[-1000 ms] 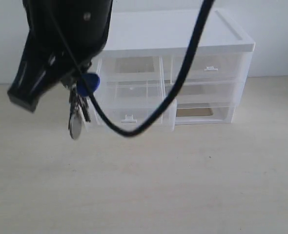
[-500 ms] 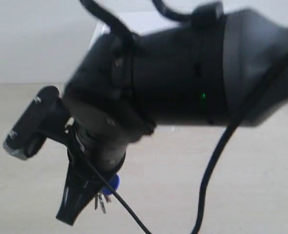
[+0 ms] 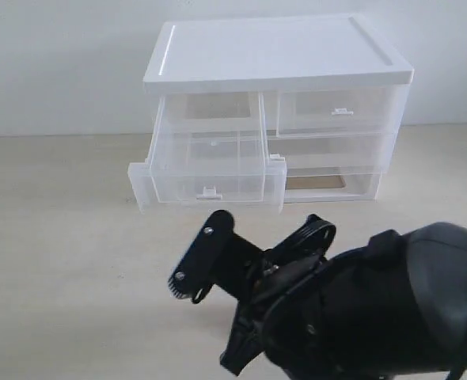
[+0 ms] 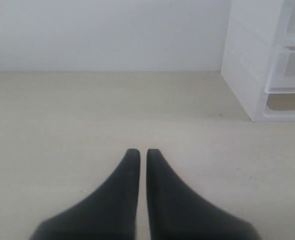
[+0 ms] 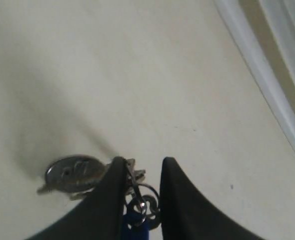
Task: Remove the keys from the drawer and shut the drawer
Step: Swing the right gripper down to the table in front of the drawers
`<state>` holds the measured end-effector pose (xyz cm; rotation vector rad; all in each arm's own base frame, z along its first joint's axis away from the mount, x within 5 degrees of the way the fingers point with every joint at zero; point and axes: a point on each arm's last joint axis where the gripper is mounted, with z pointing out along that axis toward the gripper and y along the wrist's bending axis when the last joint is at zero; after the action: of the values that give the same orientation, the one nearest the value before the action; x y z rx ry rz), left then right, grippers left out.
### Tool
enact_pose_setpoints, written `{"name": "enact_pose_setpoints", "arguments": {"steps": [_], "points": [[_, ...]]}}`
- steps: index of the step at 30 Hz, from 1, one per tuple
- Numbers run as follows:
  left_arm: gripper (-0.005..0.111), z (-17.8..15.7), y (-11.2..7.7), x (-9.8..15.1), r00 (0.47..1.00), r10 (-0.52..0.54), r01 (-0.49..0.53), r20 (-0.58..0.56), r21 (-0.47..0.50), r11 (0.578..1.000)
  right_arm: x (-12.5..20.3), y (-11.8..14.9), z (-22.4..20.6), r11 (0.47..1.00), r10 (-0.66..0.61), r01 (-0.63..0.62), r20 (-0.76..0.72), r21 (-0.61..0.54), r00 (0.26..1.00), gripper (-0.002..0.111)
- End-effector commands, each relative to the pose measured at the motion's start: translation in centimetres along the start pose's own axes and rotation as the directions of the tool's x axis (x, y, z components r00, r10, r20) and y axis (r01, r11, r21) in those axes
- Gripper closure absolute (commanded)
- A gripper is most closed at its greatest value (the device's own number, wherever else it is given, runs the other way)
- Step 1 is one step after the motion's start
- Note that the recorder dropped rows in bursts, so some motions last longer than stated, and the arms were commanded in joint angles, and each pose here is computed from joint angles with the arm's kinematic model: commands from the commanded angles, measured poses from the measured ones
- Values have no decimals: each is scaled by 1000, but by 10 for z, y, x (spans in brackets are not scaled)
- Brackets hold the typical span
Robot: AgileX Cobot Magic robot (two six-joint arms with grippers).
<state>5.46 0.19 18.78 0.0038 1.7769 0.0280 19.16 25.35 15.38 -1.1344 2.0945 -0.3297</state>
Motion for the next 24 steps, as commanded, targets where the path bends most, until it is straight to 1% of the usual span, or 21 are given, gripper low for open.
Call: {"name": "enact_pose_setpoints", "arguments": {"steps": [1, 4, 5, 6, 9, 11, 12, 14, 18, 24], "points": [[102, 0, 0, 1, 1000, 3, -3, -2, -3, 1000, 22, -32, 16, 976, 192, -196, 46, 99, 980, 108], [102, 0, 0, 1, 1000, 3, -3, -2, -3, 1000, 37, -48, 29, 955, 274, -278, 52, 100, 960, 108], [102, 0, 0, 1, 1000, 3, -3, -2, -3, 1000, 44, -55, 33, 931, 348, -350, 44, 102, 937, 108], [102, 0, 0, 1, 1000, 3, -3, -2, -3, 1000, 46, -60, 35, 919, 376, -377, 39, 112, 926, 108], [102, 0, 0, 1, 1000, 3, -3, -2, -3, 1000, 54, -76, 41, 895, 416, -415, 26, 162, 909, 108], [102, 0, 0, 1, 1000, 3, -3, -2, -3, 1000, 57, -82, 43, 881, 445, -441, 19, 169, 896, 108], [102, 0, 0, 1, 1000, 3, -3, -2, -3, 1000, 57, -82, 45, 889, 443, -440, 4, 130, 897, 108], [102, 0, 0, 1, 1000, 3, -3, -2, -3, 1000, 49, -79, 46, 916, 398, -397, 4, 65, 918, 108], [102, 0, 0, 1, 1000, 3, -3, -2, -3, 1000, 24, -88, 45, 919, 388, -392, 74, 42, 919, 108], [102, 0, 0, 1, 1000, 3, -3, -2, -3, 1000, 20, -82, 45, 922, 387, -386, 69, -32, 919, 107]]}}
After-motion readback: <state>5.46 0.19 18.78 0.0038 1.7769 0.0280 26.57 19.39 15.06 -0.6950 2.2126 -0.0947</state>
